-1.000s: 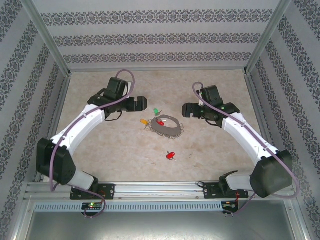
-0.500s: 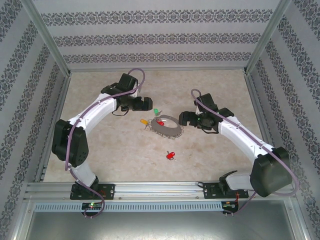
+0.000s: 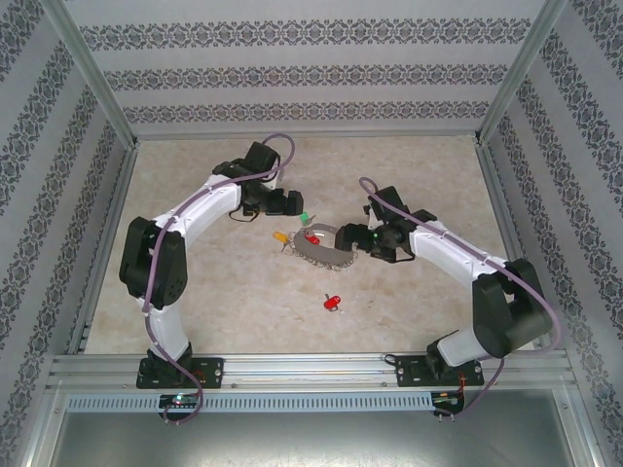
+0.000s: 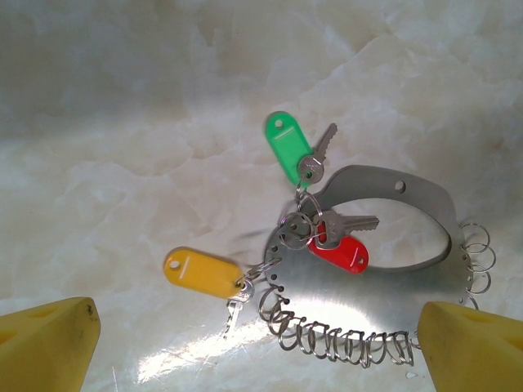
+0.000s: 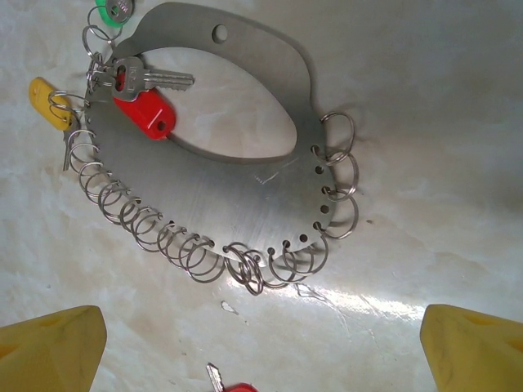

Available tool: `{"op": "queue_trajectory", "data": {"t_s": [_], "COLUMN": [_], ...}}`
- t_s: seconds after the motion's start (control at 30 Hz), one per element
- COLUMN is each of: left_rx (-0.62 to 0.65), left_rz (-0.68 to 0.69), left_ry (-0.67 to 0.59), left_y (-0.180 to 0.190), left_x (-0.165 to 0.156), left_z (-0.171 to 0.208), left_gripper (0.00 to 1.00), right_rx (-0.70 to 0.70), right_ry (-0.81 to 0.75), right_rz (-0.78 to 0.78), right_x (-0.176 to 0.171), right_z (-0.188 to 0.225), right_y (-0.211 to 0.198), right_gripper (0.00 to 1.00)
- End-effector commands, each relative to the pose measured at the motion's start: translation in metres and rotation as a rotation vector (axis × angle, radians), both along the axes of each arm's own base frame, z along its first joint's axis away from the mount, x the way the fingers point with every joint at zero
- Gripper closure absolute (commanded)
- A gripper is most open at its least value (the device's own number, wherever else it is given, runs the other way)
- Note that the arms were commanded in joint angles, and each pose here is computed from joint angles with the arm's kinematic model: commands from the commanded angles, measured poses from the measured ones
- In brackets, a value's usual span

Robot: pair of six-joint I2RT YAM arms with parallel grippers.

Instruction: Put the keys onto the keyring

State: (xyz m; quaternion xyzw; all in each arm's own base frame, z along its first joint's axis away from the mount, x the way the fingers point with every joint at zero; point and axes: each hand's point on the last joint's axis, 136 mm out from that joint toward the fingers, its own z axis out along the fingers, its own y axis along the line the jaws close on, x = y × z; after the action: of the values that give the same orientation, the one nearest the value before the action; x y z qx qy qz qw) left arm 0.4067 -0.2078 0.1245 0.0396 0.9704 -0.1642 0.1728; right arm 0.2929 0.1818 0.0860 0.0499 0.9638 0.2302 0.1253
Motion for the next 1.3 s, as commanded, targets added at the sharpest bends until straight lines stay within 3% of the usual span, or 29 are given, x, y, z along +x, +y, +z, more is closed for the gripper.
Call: {"op": "queue_trajectory", "data": {"t_s": [0.0, 0.63, 1.27], "left_rx": [0.044, 0.191, 0.235], "left_rz": [-0.028, -0.048, -0.019], "left_ry": [-0.009, 0.019, 0.074], "left_y": [-0.002, -0.002, 0.015], "left_x": [0.005, 0.015, -0.01], "left_z": [0.0, -0.035, -0.05], "left_gripper": [0.0, 0.0, 0.0], "right_rx": [0.043, 0.071, 0.085], "right_ry": [0.003, 0.093, 0.111], "right_rz": [0.011, 0.037, 0.055], "right_x": [0.007, 0.012, 0.042], "right_z": [0.002, -0.029, -0.049], "right_y": [0.014, 0.034, 0.053], "right_gripper": [0.02, 0.02, 0.02]}}
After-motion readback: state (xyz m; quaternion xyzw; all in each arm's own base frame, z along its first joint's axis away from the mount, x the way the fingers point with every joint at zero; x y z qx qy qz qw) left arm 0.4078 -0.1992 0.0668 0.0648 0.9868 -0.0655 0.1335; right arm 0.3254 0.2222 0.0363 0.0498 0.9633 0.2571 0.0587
